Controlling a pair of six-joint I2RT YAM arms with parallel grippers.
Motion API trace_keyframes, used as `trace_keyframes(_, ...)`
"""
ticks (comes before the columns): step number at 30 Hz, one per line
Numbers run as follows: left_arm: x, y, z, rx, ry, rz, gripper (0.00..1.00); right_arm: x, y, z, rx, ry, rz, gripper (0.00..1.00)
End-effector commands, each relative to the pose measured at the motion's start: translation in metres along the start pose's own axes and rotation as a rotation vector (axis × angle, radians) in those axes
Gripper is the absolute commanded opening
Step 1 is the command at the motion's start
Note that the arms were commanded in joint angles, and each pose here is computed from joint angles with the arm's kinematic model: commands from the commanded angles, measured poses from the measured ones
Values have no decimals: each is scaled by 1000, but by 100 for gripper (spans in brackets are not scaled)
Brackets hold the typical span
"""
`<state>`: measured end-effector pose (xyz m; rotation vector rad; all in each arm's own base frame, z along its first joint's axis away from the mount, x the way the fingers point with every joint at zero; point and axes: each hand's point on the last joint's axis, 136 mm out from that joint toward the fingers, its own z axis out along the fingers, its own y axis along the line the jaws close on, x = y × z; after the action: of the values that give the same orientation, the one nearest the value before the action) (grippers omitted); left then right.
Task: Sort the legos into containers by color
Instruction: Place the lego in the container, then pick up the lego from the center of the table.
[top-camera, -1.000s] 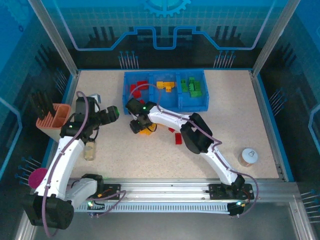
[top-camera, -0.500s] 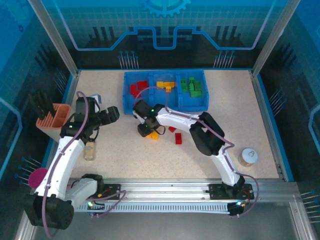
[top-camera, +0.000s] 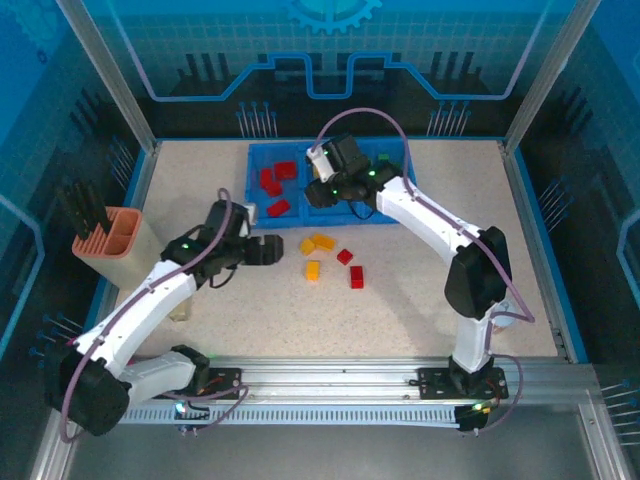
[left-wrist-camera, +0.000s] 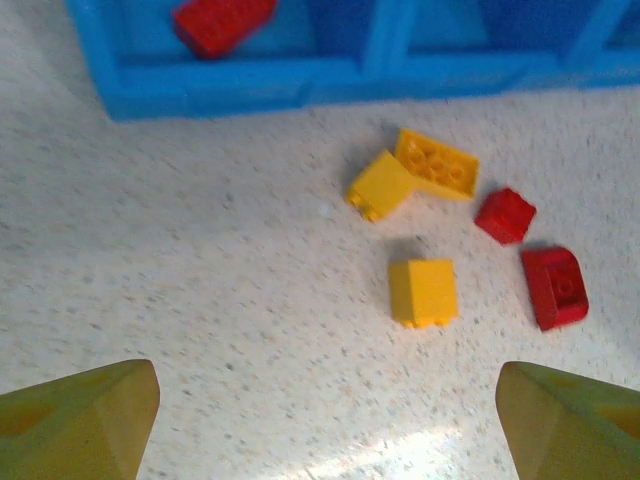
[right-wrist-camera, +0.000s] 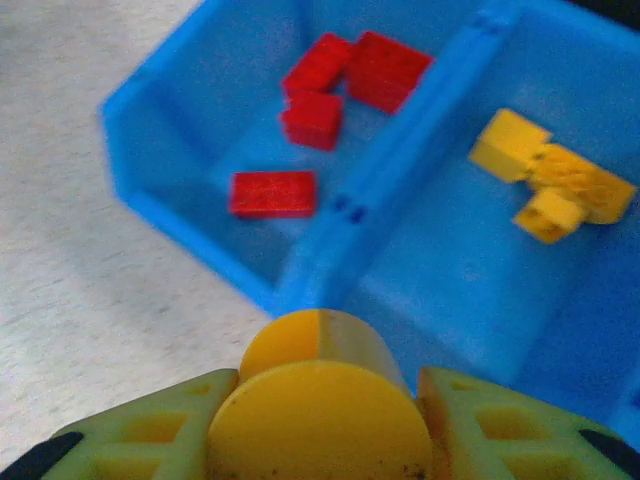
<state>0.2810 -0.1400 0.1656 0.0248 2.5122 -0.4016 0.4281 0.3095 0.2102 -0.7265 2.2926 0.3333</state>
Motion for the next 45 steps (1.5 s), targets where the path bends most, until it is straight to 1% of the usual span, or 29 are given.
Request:
trace_keyframes(1,1,-24,8,-9,0,0,88,-5,-27,23,61,-8,-28,29)
trace_keyframes(3,9,-46,17,-5,33,12,87,-9,-40,37,71,-12,-25,28)
trace_keyframes(7,26,-83,39,1,87,-11,82,-10,-59,65,103,-1,-43,28)
trace_keyframes(12,37,-130,69,-7,128,44,78,-10,-75,92,109,15,-52,30)
trace_keyframes(14,45,-140,84,-34,161,83,77,-10,-79,97,113,15,-58,32)
trace_keyframes(15,51,-142,93,-61,186,93,77,-8,-81,100,109,17,-53,33)
trace_keyframes(17,62,-151,106,-72,221,94,76,-7,-84,102,94,12,-38,34)
trace_keyframes(21,70,-169,122,-77,239,113,73,-5,-87,100,75,0,-26,38)
trace_keyframes(26,81,-172,142,-119,275,120,71,-7,-89,90,64,-15,-26,48)
trace_keyframes(29,79,-171,150,-141,270,129,69,-10,-89,81,51,-36,-17,55)
trace_keyframes(32,78,-169,158,-168,277,130,69,-15,-88,73,39,-57,-11,59)
trace_keyframes(37,80,-160,167,-203,288,121,67,-23,-86,61,24,-83,-7,61)
trace_keyframes(41,84,-150,171,-221,294,103,64,-30,-87,43,28,-117,-2,61)
trace_keyframes(43,85,-147,174,-218,300,94,59,-31,-89,34,33,-132,6,62)
trace_keyframes(45,87,-147,178,-214,306,91,51,-31,-92,24,44,-145,13,62)
